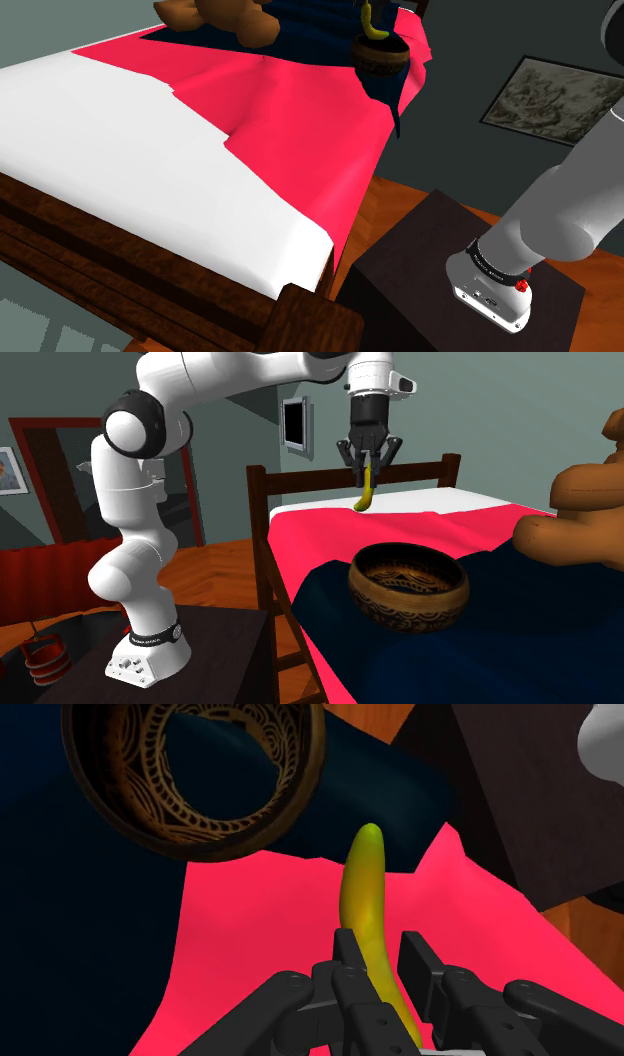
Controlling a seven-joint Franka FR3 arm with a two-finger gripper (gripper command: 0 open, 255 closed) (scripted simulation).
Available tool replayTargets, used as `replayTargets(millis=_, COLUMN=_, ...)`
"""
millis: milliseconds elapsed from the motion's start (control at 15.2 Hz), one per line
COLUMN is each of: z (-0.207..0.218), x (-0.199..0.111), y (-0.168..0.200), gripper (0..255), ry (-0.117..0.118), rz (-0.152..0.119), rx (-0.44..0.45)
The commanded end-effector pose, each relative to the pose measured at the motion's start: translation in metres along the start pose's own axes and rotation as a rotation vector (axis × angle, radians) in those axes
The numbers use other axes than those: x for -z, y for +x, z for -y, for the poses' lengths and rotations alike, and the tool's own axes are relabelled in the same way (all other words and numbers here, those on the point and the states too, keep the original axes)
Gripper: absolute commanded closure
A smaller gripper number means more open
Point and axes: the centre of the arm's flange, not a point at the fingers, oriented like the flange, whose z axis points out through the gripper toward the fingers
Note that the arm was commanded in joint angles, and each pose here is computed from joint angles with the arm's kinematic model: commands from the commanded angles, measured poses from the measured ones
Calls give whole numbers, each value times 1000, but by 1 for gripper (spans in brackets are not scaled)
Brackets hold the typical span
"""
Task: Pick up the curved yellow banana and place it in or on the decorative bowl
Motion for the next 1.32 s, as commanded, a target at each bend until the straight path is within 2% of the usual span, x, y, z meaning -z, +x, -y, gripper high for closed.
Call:
replayTargets(millis=0, z=-22, x=-4, y=-17, gripper=255, ry=-1, rz=0, rx=1)
replayTargets(millis=660, z=-128, x=-25, y=-110, gripper=255, ry=-1, rz=0, rx=1)
replayTargets(millis=1254, z=-123, x=-72, y=-103, gripper=255, ry=-1, rz=0, rx=1)
